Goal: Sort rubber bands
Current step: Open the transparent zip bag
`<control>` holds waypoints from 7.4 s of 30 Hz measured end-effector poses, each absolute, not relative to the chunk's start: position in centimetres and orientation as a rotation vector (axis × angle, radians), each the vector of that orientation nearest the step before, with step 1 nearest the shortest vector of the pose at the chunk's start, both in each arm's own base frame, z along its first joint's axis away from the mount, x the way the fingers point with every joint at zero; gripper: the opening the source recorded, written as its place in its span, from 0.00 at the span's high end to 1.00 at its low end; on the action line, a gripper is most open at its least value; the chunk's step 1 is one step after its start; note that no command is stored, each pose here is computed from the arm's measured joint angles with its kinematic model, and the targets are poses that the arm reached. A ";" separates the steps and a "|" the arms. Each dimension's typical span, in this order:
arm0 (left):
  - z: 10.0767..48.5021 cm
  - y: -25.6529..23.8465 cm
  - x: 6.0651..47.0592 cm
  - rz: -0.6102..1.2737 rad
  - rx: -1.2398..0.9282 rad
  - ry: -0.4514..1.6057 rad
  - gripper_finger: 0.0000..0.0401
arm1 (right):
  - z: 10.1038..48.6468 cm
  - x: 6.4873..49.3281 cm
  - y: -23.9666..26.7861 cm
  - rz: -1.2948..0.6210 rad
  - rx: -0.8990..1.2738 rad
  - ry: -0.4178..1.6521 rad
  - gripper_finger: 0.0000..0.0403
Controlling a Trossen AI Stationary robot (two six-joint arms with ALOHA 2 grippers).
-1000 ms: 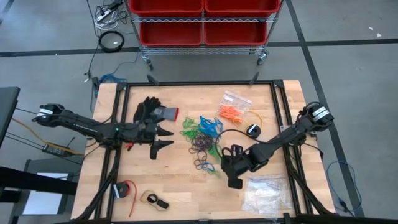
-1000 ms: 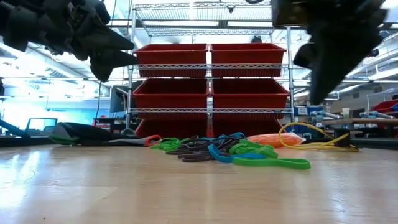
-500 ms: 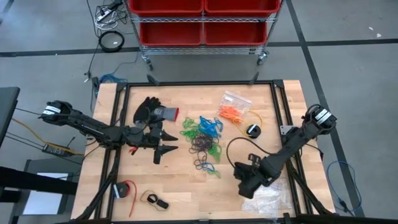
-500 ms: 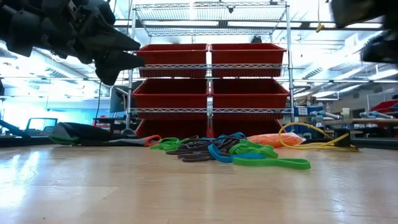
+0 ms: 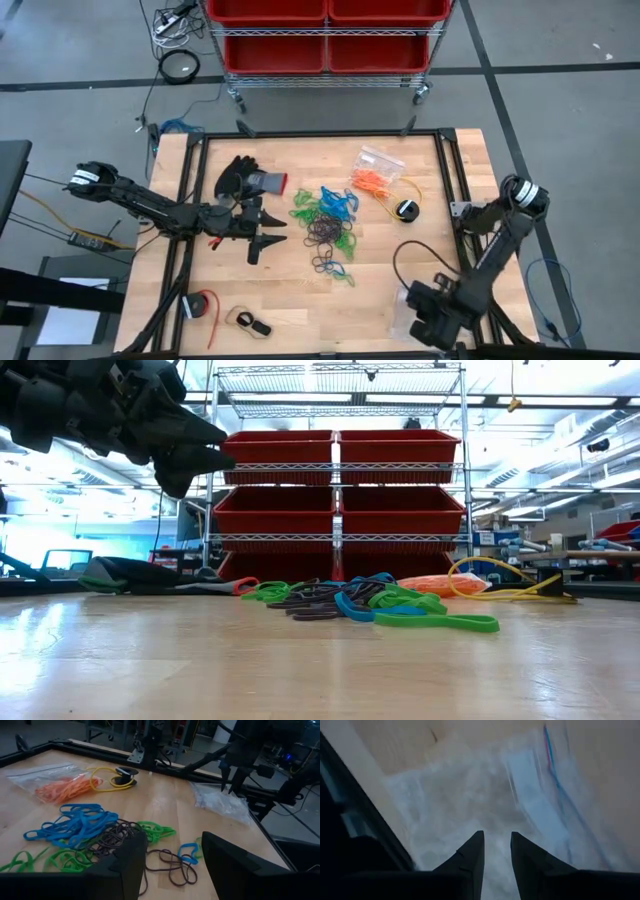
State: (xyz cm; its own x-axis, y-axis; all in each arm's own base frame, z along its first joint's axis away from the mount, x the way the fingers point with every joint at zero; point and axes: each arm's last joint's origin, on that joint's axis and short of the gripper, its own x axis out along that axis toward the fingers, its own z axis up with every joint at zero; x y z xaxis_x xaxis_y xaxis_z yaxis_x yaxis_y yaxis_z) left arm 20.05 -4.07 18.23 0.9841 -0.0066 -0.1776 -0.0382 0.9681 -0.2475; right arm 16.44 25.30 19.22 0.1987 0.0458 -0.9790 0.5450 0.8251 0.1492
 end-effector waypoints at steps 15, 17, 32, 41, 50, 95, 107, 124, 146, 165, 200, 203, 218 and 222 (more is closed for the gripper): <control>18.5 -4.0 20.1 0.030 -0.224 0.150 0.50 | 13.5 15.6 28.1 -0.557 0.462 1.462 0.87; 18.5 -4.0 20.1 0.033 -0.222 0.150 0.50 | 14.3 15.7 28.2 -0.540 0.456 1.439 0.94; 18.5 -4.0 20.1 0.040 -0.227 0.145 0.50 | 18.4 15.6 26.8 -0.504 0.421 1.229 1.00; 18.5 -4.0 20.1 0.043 -0.256 0.144 0.50 | 18.7 17.4 25.6 -0.465 0.253 1.087 1.00; 19.0 -4.2 20.2 -0.025 -0.305 0.106 0.50 | 18.8 21.4 23.2 -0.424 0.124 1.055 1.00; 16.9 -4.6 21.7 -0.024 -0.348 0.138 0.50 | 13.2 13.2 23.7 -0.765 0.578 1.061 0.67; 16.9 -4.6 21.7 -0.024 -0.348 0.137 0.50 | 14.1 13.9 23.8 -0.743 0.519 1.066 0.98; 18.0 -4.8 21.8 -0.121 -0.424 0.048 0.50 | 20.2 17.8 23.8 -0.628 0.108 0.875 1.00; 22.2 -4.5 25.0 -0.162 -0.628 0.021 0.50 | 24.3 31.5 18.6 -0.352 -0.723 0.692 1.00; 22.6 -4.5 29.7 -0.170 -0.662 0.069 0.50 | 25.0 33.7 17.0 -0.241 -0.839 0.684 1.00; 22.3 -2.1 29.4 -0.130 -0.685 0.168 0.50 | 24.8 33.2 17.3 -0.161 -1.148 0.752 1.00; 23.5 -1.6 29.0 -0.139 -0.681 0.113 0.50 | 24.8 33.1 17.4 -0.157 -1.163 0.752 1.00; 23.9 -0.5 28.2 -0.087 -0.716 0.157 0.50 | 25.1 33.2 17.6 -0.152 -1.291 0.750 1.00; 23.9 -0.5 28.2 -0.091 -0.717 0.156 0.50 | 25.2 33.5 17.4 -0.158 -1.292 0.742 1.00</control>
